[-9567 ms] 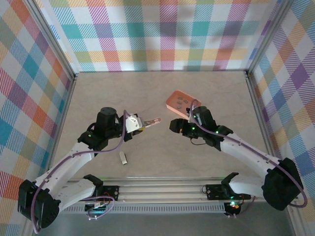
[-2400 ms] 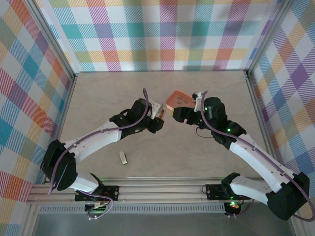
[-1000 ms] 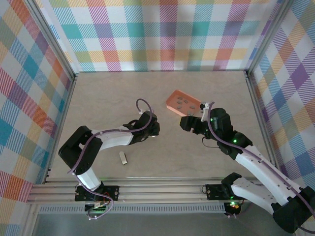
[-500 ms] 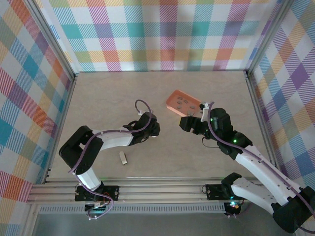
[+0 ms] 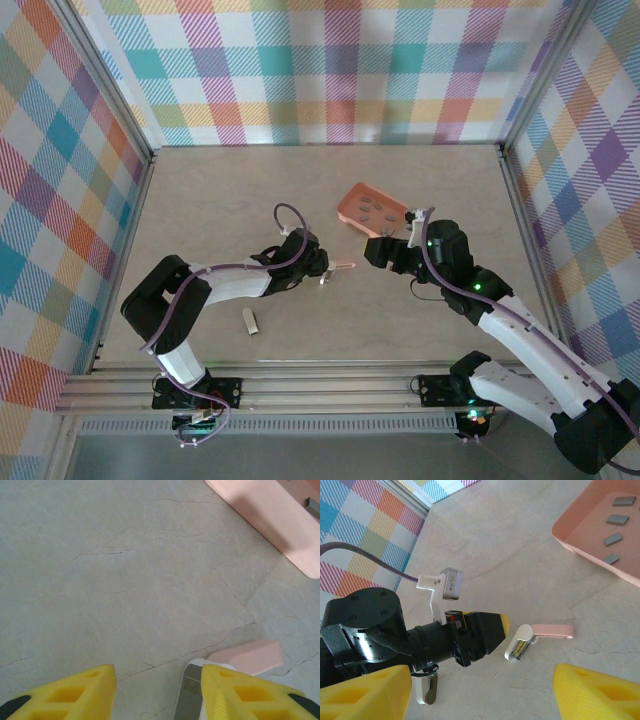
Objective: Load the staples into the stapler
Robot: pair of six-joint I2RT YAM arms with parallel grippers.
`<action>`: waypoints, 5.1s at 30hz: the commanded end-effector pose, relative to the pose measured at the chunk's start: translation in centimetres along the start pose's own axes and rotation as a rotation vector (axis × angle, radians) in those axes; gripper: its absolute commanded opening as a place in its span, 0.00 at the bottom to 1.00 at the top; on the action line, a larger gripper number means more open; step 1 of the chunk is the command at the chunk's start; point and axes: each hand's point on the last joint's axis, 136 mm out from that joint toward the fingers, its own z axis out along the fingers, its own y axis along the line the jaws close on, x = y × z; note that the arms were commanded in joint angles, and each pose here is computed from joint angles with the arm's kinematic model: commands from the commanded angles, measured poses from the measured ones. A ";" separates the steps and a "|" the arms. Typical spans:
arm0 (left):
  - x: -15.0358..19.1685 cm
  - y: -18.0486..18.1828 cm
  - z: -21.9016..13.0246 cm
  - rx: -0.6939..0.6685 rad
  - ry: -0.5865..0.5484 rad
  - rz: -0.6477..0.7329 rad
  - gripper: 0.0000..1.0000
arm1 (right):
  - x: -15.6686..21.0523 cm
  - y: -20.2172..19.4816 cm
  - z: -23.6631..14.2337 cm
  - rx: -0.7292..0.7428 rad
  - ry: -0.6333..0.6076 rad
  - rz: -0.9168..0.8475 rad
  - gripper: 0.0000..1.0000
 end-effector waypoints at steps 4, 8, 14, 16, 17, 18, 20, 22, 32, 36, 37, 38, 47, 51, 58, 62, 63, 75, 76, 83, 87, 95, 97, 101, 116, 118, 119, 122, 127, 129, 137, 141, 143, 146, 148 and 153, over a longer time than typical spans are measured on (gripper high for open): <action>-0.3 -0.4 -0.6 0.000 -0.018 0.009 0.49 | -0.2 0.3 -0.4 -0.011 0.001 -0.011 0.74; -0.5 -1.3 -0.8 0.026 0.001 0.042 0.50 | 0.2 0.1 -0.4 -0.005 0.011 0.000 0.74; -0.1 -3.8 -1.3 0.103 0.076 0.121 0.51 | 1.1 -0.8 0.3 0.032 0.067 0.041 0.74; 0.5 -4.4 -1.1 0.114 0.109 0.153 0.51 | 1.2 -0.8 0.5 0.030 0.072 0.047 0.73; 0.9 -4.6 -1.0 0.120 0.130 0.161 0.51 | 1.3 -0.8 0.6 0.029 0.076 0.049 0.74; 1.2 -4.7 -0.8 0.122 0.145 0.163 0.50 | 1.3 -0.7 0.7 0.026 0.078 0.050 0.73; 1.9 -4.6 -0.3 0.123 0.176 0.163 0.50 | 1.1 -0.7 0.6 0.025 0.077 0.049 0.73; 2.6 -4.5 0.0 0.116 0.208 0.169 0.50 | 1.1 -0.6 0.6 0.025 0.075 0.045 0.73; 5.1 -3.7 1.5 0.041 0.293 0.294 0.46 | 1.1 -0.7 0.5 0.025 0.075 0.047 0.73; 5.4 -3.5 1.7 0.033 0.301 0.293 0.33 | 1.1 -0.8 0.4 0.026 0.074 0.046 0.73; 5.4 -3.6 1.8 0.034 0.302 0.296 0.29 | 1.1 -0.8 0.4 0.027 0.074 0.045 0.73; 5.4 -3.7 1.7 0.037 0.302 0.299 0.27 | 1.2 -0.8 0.4 0.027 0.075 0.044 0.73; 4.9 -4.8 1.2 0.088 0.293 0.294 0.20 | 1.3 -1.2 0.7 0.033 0.082 0.047 0.73; 4.2 -6.7 0.1 0.209 0.258 0.276 0.19 | 1.8 -1.9 1.3 0.030 0.113 0.097 0.74; 3.2 -8.4 -2.2 0.470 0.164 0.109 0.19 | 2.4 -4.9 4.2 0.097 0.181 0.312 0.75; 2.2 -9.0 -3.2 0.578 0.124 0.016 0.19 | 2.7 -5.8 6.2 0.123 0.214 0.366 0.74; 2.0 -9.3 -3.5 0.597 0.115 0.013 0.19 | 2.9 -6.1 6.6 0.137 0.223 0.367 0.74; 1.3 -10.3 -5.3 0.689 0.088 -0.019 0.19 | 3.5 -6.8 10.1 0.123 0.285 0.388 0.70; 1.2 -10.4 -5.4 0.690 0.087 -0.016 0.19 | 3.5 -6.7 10.4 0.112 0.289 0.393 0.69; 1.2 -10.3 -5.6 0.684 0.087 -0.004 0.19 | 2.9 -5.8 11.5 0.051 0.286 0.392 0.47; 1.3 -10.1 -5.4 0.675 0.088 -0.008 0.20 | 2.6 -5.1 11.5 0.015 0.284 0.385 0.34; 0.9 -9.4 -5.5 0.627 0.072 -0.015 0.36 | 2.7 -4.9 10.8 0.068 0.267 0.306 0.20; 0.5 -8.3 -5.5 0.572 0.059 -0.029 0.51 | 2.7 -5.1 10.4 0.119 0.248 0.262 0.20; -1.1 -5.2 -6.5 0.449 -0.003 -0.057 0.69 | 3.1 -5.6 10.2 0.229 0.244 0.195 0.20; 0.9 10.8 -14.7 -0.181 0.043 -0.304 0.85 | 8.4 -5.0 15.3 0.517 0.527 -0.046 0.20; 1.8 12.1 -15.7 -0.229 0.040 -0.357 0.84 | 8.8 -5.3 16.0 0.538 0.554 -0.060 0.20; 2.2 12.6 -16.1 -0.245 0.040 -0.373 0.84 | 9.0 -5.4 16.3 0.547 0.563 -0.066 0.20; 3.2 13.8 -17.0 -0.298 0.055 -0.399 0.83 | 9.6 -5.7 17.3 0.564 0.599 -0.085 0.20; 4.6 15.1 -17.4 -0.375 0.098 -0.433 0.82 | 10.2 -5.8 18.4 0.581 0.642 -0.106 0.21; 5.2 15.4 -17.3 -0.394 0.126 -0.448 0.82 | 10.4 -5.8 18.5 0.595 0.652 -0.108 0.22; 6.8 15.4 -16.4 -0.400 0.196 -0.480 0.81 | 10.8 -5.9 18.4 0.629 0.655 -0.067 0.24; 7.3 14.8 -15.8 -0.360 0.216 -0.485 0.80 | 10.6 -5.3 18.0 0.634 0.618 -0.078 0.25; 7.5 14.5 -15.5 -0.336 0.230 -0.485 0.79 | 10.6 -5.2 17.8 0.645 0.610 -0.085 0.25; 7.6 13.8 -15.1 -0.303 0.258 -0.477 0.79 | 10.6 -5.2 17.5 0.667 0.599 -0.093 0.25; 7.8 13.7 -15.0 -0.307 0.271 -0.471 0.79 | 10.6 -5.1 17.3 0.680 0.582 -0.103 0.26; 8.2 13.9 -14.7 -0.316 0.288 -0.469 0.77 | 10.3 -5.4 16.9 0.720 0.548 -0.112 0.26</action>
